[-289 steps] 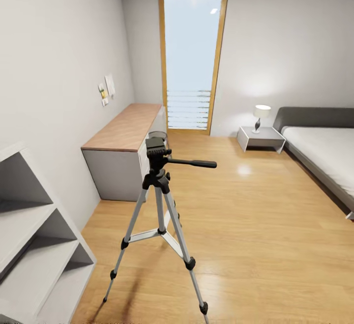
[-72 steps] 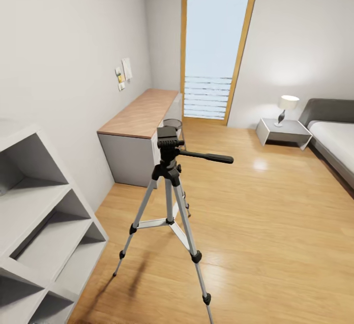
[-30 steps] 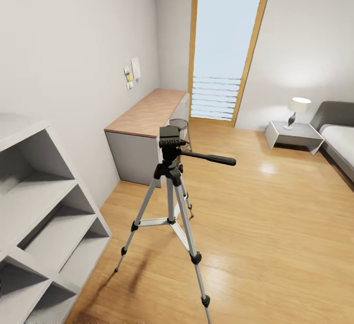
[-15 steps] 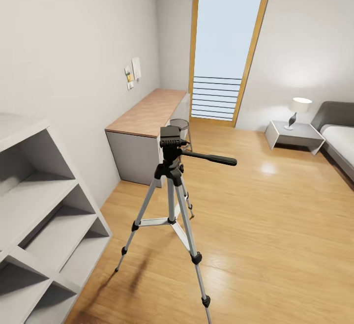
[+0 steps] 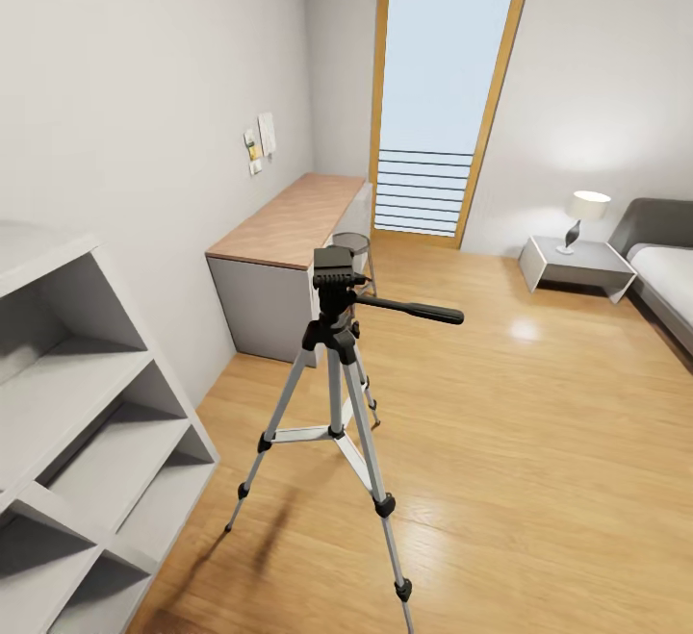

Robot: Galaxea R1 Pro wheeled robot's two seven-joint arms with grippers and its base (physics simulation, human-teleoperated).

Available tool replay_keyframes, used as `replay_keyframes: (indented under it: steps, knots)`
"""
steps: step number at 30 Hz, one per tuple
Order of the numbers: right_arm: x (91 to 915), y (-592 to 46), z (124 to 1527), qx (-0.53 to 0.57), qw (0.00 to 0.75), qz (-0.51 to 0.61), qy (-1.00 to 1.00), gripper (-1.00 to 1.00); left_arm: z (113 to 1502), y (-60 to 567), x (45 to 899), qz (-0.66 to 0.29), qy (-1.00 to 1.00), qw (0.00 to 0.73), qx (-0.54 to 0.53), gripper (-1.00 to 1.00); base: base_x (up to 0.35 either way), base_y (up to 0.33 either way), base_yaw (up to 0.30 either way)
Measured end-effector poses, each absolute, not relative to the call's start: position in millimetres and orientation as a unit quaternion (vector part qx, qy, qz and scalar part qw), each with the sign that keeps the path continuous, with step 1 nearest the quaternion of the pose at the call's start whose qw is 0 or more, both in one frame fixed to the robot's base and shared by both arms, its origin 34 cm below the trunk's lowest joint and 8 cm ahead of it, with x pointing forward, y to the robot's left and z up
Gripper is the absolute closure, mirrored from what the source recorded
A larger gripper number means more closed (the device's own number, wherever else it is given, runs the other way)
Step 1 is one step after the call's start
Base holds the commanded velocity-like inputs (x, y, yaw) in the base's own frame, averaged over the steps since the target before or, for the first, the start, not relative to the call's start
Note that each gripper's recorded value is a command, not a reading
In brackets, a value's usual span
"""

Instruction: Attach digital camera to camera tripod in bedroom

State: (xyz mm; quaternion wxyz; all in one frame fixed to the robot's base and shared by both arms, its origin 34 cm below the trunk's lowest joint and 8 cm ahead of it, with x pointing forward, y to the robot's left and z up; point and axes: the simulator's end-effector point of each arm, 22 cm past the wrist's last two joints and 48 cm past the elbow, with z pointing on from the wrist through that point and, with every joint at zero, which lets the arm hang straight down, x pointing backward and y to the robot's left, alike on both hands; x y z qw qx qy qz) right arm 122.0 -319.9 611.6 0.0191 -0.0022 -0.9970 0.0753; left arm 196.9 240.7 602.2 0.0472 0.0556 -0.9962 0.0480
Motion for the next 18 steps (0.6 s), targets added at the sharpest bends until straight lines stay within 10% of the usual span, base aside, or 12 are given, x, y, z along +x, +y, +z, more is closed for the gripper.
replay_keyframes:
  steps: [18]
  knots:
    - [121.3, -318.9, 611.6, 0.000, 0.021, 0.075, -0.997, -1.00, 602.2, 240.7, 196.9, 0.048, -0.996, 0.047, 0.056, 1.00, 0.000, 0.000, 0.000]
